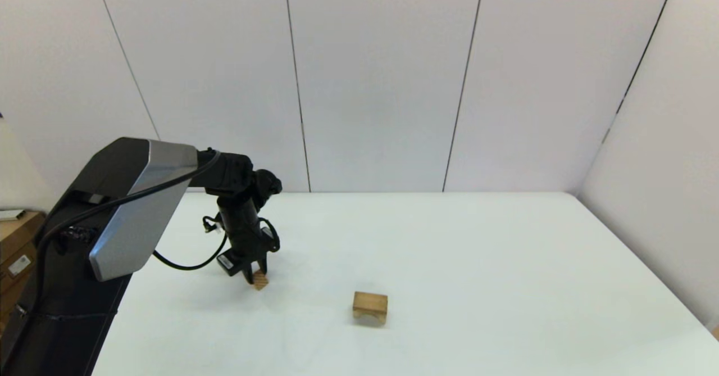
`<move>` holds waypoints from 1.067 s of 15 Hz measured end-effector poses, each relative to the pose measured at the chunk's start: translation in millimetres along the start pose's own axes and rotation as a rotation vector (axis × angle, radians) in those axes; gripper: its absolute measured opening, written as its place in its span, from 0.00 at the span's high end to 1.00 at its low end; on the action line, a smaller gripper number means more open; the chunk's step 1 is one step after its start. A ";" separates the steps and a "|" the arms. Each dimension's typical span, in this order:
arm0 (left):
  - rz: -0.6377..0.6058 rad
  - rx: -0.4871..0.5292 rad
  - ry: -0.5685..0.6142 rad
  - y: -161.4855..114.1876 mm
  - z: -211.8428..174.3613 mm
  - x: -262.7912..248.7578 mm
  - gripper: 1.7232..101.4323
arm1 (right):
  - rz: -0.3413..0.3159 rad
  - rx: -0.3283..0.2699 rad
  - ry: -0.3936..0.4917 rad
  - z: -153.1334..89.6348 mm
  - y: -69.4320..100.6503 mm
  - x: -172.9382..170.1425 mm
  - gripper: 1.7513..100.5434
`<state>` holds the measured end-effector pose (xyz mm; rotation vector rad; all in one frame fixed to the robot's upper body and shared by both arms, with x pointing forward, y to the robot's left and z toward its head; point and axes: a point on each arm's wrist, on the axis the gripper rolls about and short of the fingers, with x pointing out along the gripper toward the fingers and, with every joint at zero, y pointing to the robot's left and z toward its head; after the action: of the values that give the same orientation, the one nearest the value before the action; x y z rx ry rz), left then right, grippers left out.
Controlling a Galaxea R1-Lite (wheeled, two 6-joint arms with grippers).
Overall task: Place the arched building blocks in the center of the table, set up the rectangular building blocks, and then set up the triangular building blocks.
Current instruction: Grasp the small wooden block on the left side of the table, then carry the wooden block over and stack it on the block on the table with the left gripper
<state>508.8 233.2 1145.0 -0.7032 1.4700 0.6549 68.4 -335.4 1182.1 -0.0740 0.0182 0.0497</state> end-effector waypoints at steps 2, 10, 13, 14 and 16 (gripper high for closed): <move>-0.005 -0.005 -0.002 -0.5 0.2 -1.2 0.80 | 0.000 -0.001 0.000 0.0 0.0 0.0 0.03; -0.070 0.091 -0.045 7.0 -4.2 -48.0 0.80 | 0.000 -0.001 0.000 0.0 0.0 0.0 0.03; -0.041 0.279 -0.035 20.3 -12.0 -73.4 0.80 | 0.000 0.000 0.000 0.0 0.0 0.0 0.03; -0.031 0.340 -0.030 24.6 -15.0 -80.7 0.80 | 0.000 0.000 0.000 0.0 0.0 0.0 0.03; -0.033 0.482 -0.032 29.7 -22.7 -94.3 0.80 | 0.000 -0.001 0.000 0.0 0.0 0.0 0.03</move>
<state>470.9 237.9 1239.0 -0.3386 1.5065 0.2648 68.4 -335.4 1182.1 -0.0748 0.0186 0.0501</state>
